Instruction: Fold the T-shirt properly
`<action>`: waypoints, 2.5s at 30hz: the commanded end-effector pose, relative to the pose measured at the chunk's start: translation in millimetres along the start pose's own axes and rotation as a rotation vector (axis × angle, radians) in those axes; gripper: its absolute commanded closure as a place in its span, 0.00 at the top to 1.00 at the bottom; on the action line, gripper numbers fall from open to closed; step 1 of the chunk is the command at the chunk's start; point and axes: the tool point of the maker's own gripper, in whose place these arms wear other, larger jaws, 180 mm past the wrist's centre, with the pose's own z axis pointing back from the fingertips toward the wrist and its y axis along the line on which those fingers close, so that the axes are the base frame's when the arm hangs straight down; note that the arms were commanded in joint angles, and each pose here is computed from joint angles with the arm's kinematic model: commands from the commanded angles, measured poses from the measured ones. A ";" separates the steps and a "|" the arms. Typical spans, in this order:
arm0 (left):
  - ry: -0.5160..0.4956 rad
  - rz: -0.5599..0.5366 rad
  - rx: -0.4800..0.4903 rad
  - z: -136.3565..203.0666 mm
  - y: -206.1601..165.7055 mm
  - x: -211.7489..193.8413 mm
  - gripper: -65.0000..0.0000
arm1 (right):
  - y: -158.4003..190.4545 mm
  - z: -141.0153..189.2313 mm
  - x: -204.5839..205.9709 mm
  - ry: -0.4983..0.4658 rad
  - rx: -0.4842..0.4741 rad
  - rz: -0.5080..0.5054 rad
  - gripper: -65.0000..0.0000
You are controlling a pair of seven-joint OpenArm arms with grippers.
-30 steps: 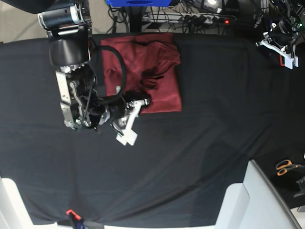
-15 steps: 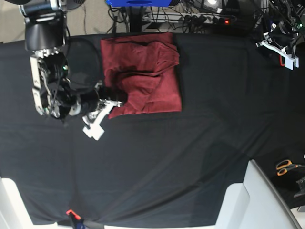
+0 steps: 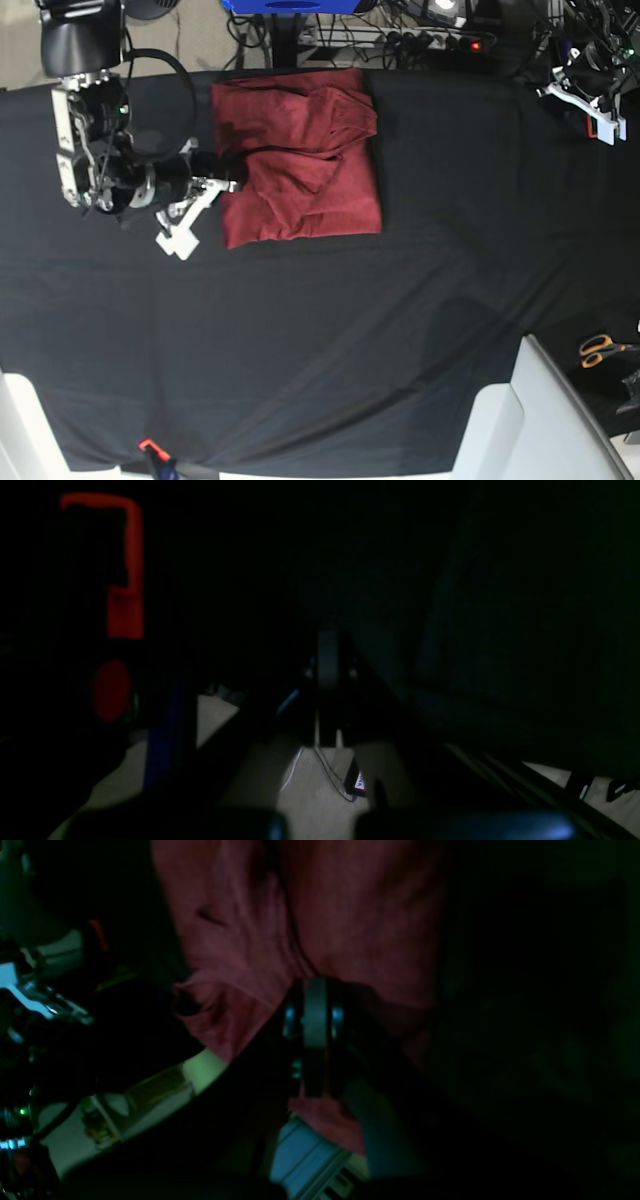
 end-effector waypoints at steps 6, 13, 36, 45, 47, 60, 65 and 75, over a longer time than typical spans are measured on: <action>-0.033 -0.019 0.007 5.1 5.6 11.9 0.00 | 1.9 9.8 7.7 -0.036 0.006 0.022 0.01; -0.033 -0.019 0.007 5.1 5.6 11.9 0.00 | -7.4 3.5 2.0 -0.031 -0.006 -0.009 0.01; -0.024 -0.012 0.008 4.1 6.9 8.5 0.00 | -2.5 -26.3 -1.2 0.003 0.031 -0.087 0.01; -0.025 -0.006 0.005 2.5 6.7 8.5 0.00 | 17.3 -35.7 0.8 0.004 0.074 -0.093 0.01; -0.025 -0.006 0.005 2.5 6.7 8.5 0.00 | 23.1 -37.2 4.0 0.000 0.085 -0.089 0.01; -0.019 -0.006 0.007 3.3 7.6 5.9 0.00 | 31.9 -50.1 18.3 0.008 0.112 -0.114 0.01; -0.022 -0.006 0.006 2.9 7.1 7.2 0.00 | 55.5 -56.9 26.9 0.003 0.154 -0.107 0.01; -0.020 -0.005 0.008 3.5 8.1 6.0 0.00 | 97.1 -81.7 30.7 0.075 0.170 0.023 0.01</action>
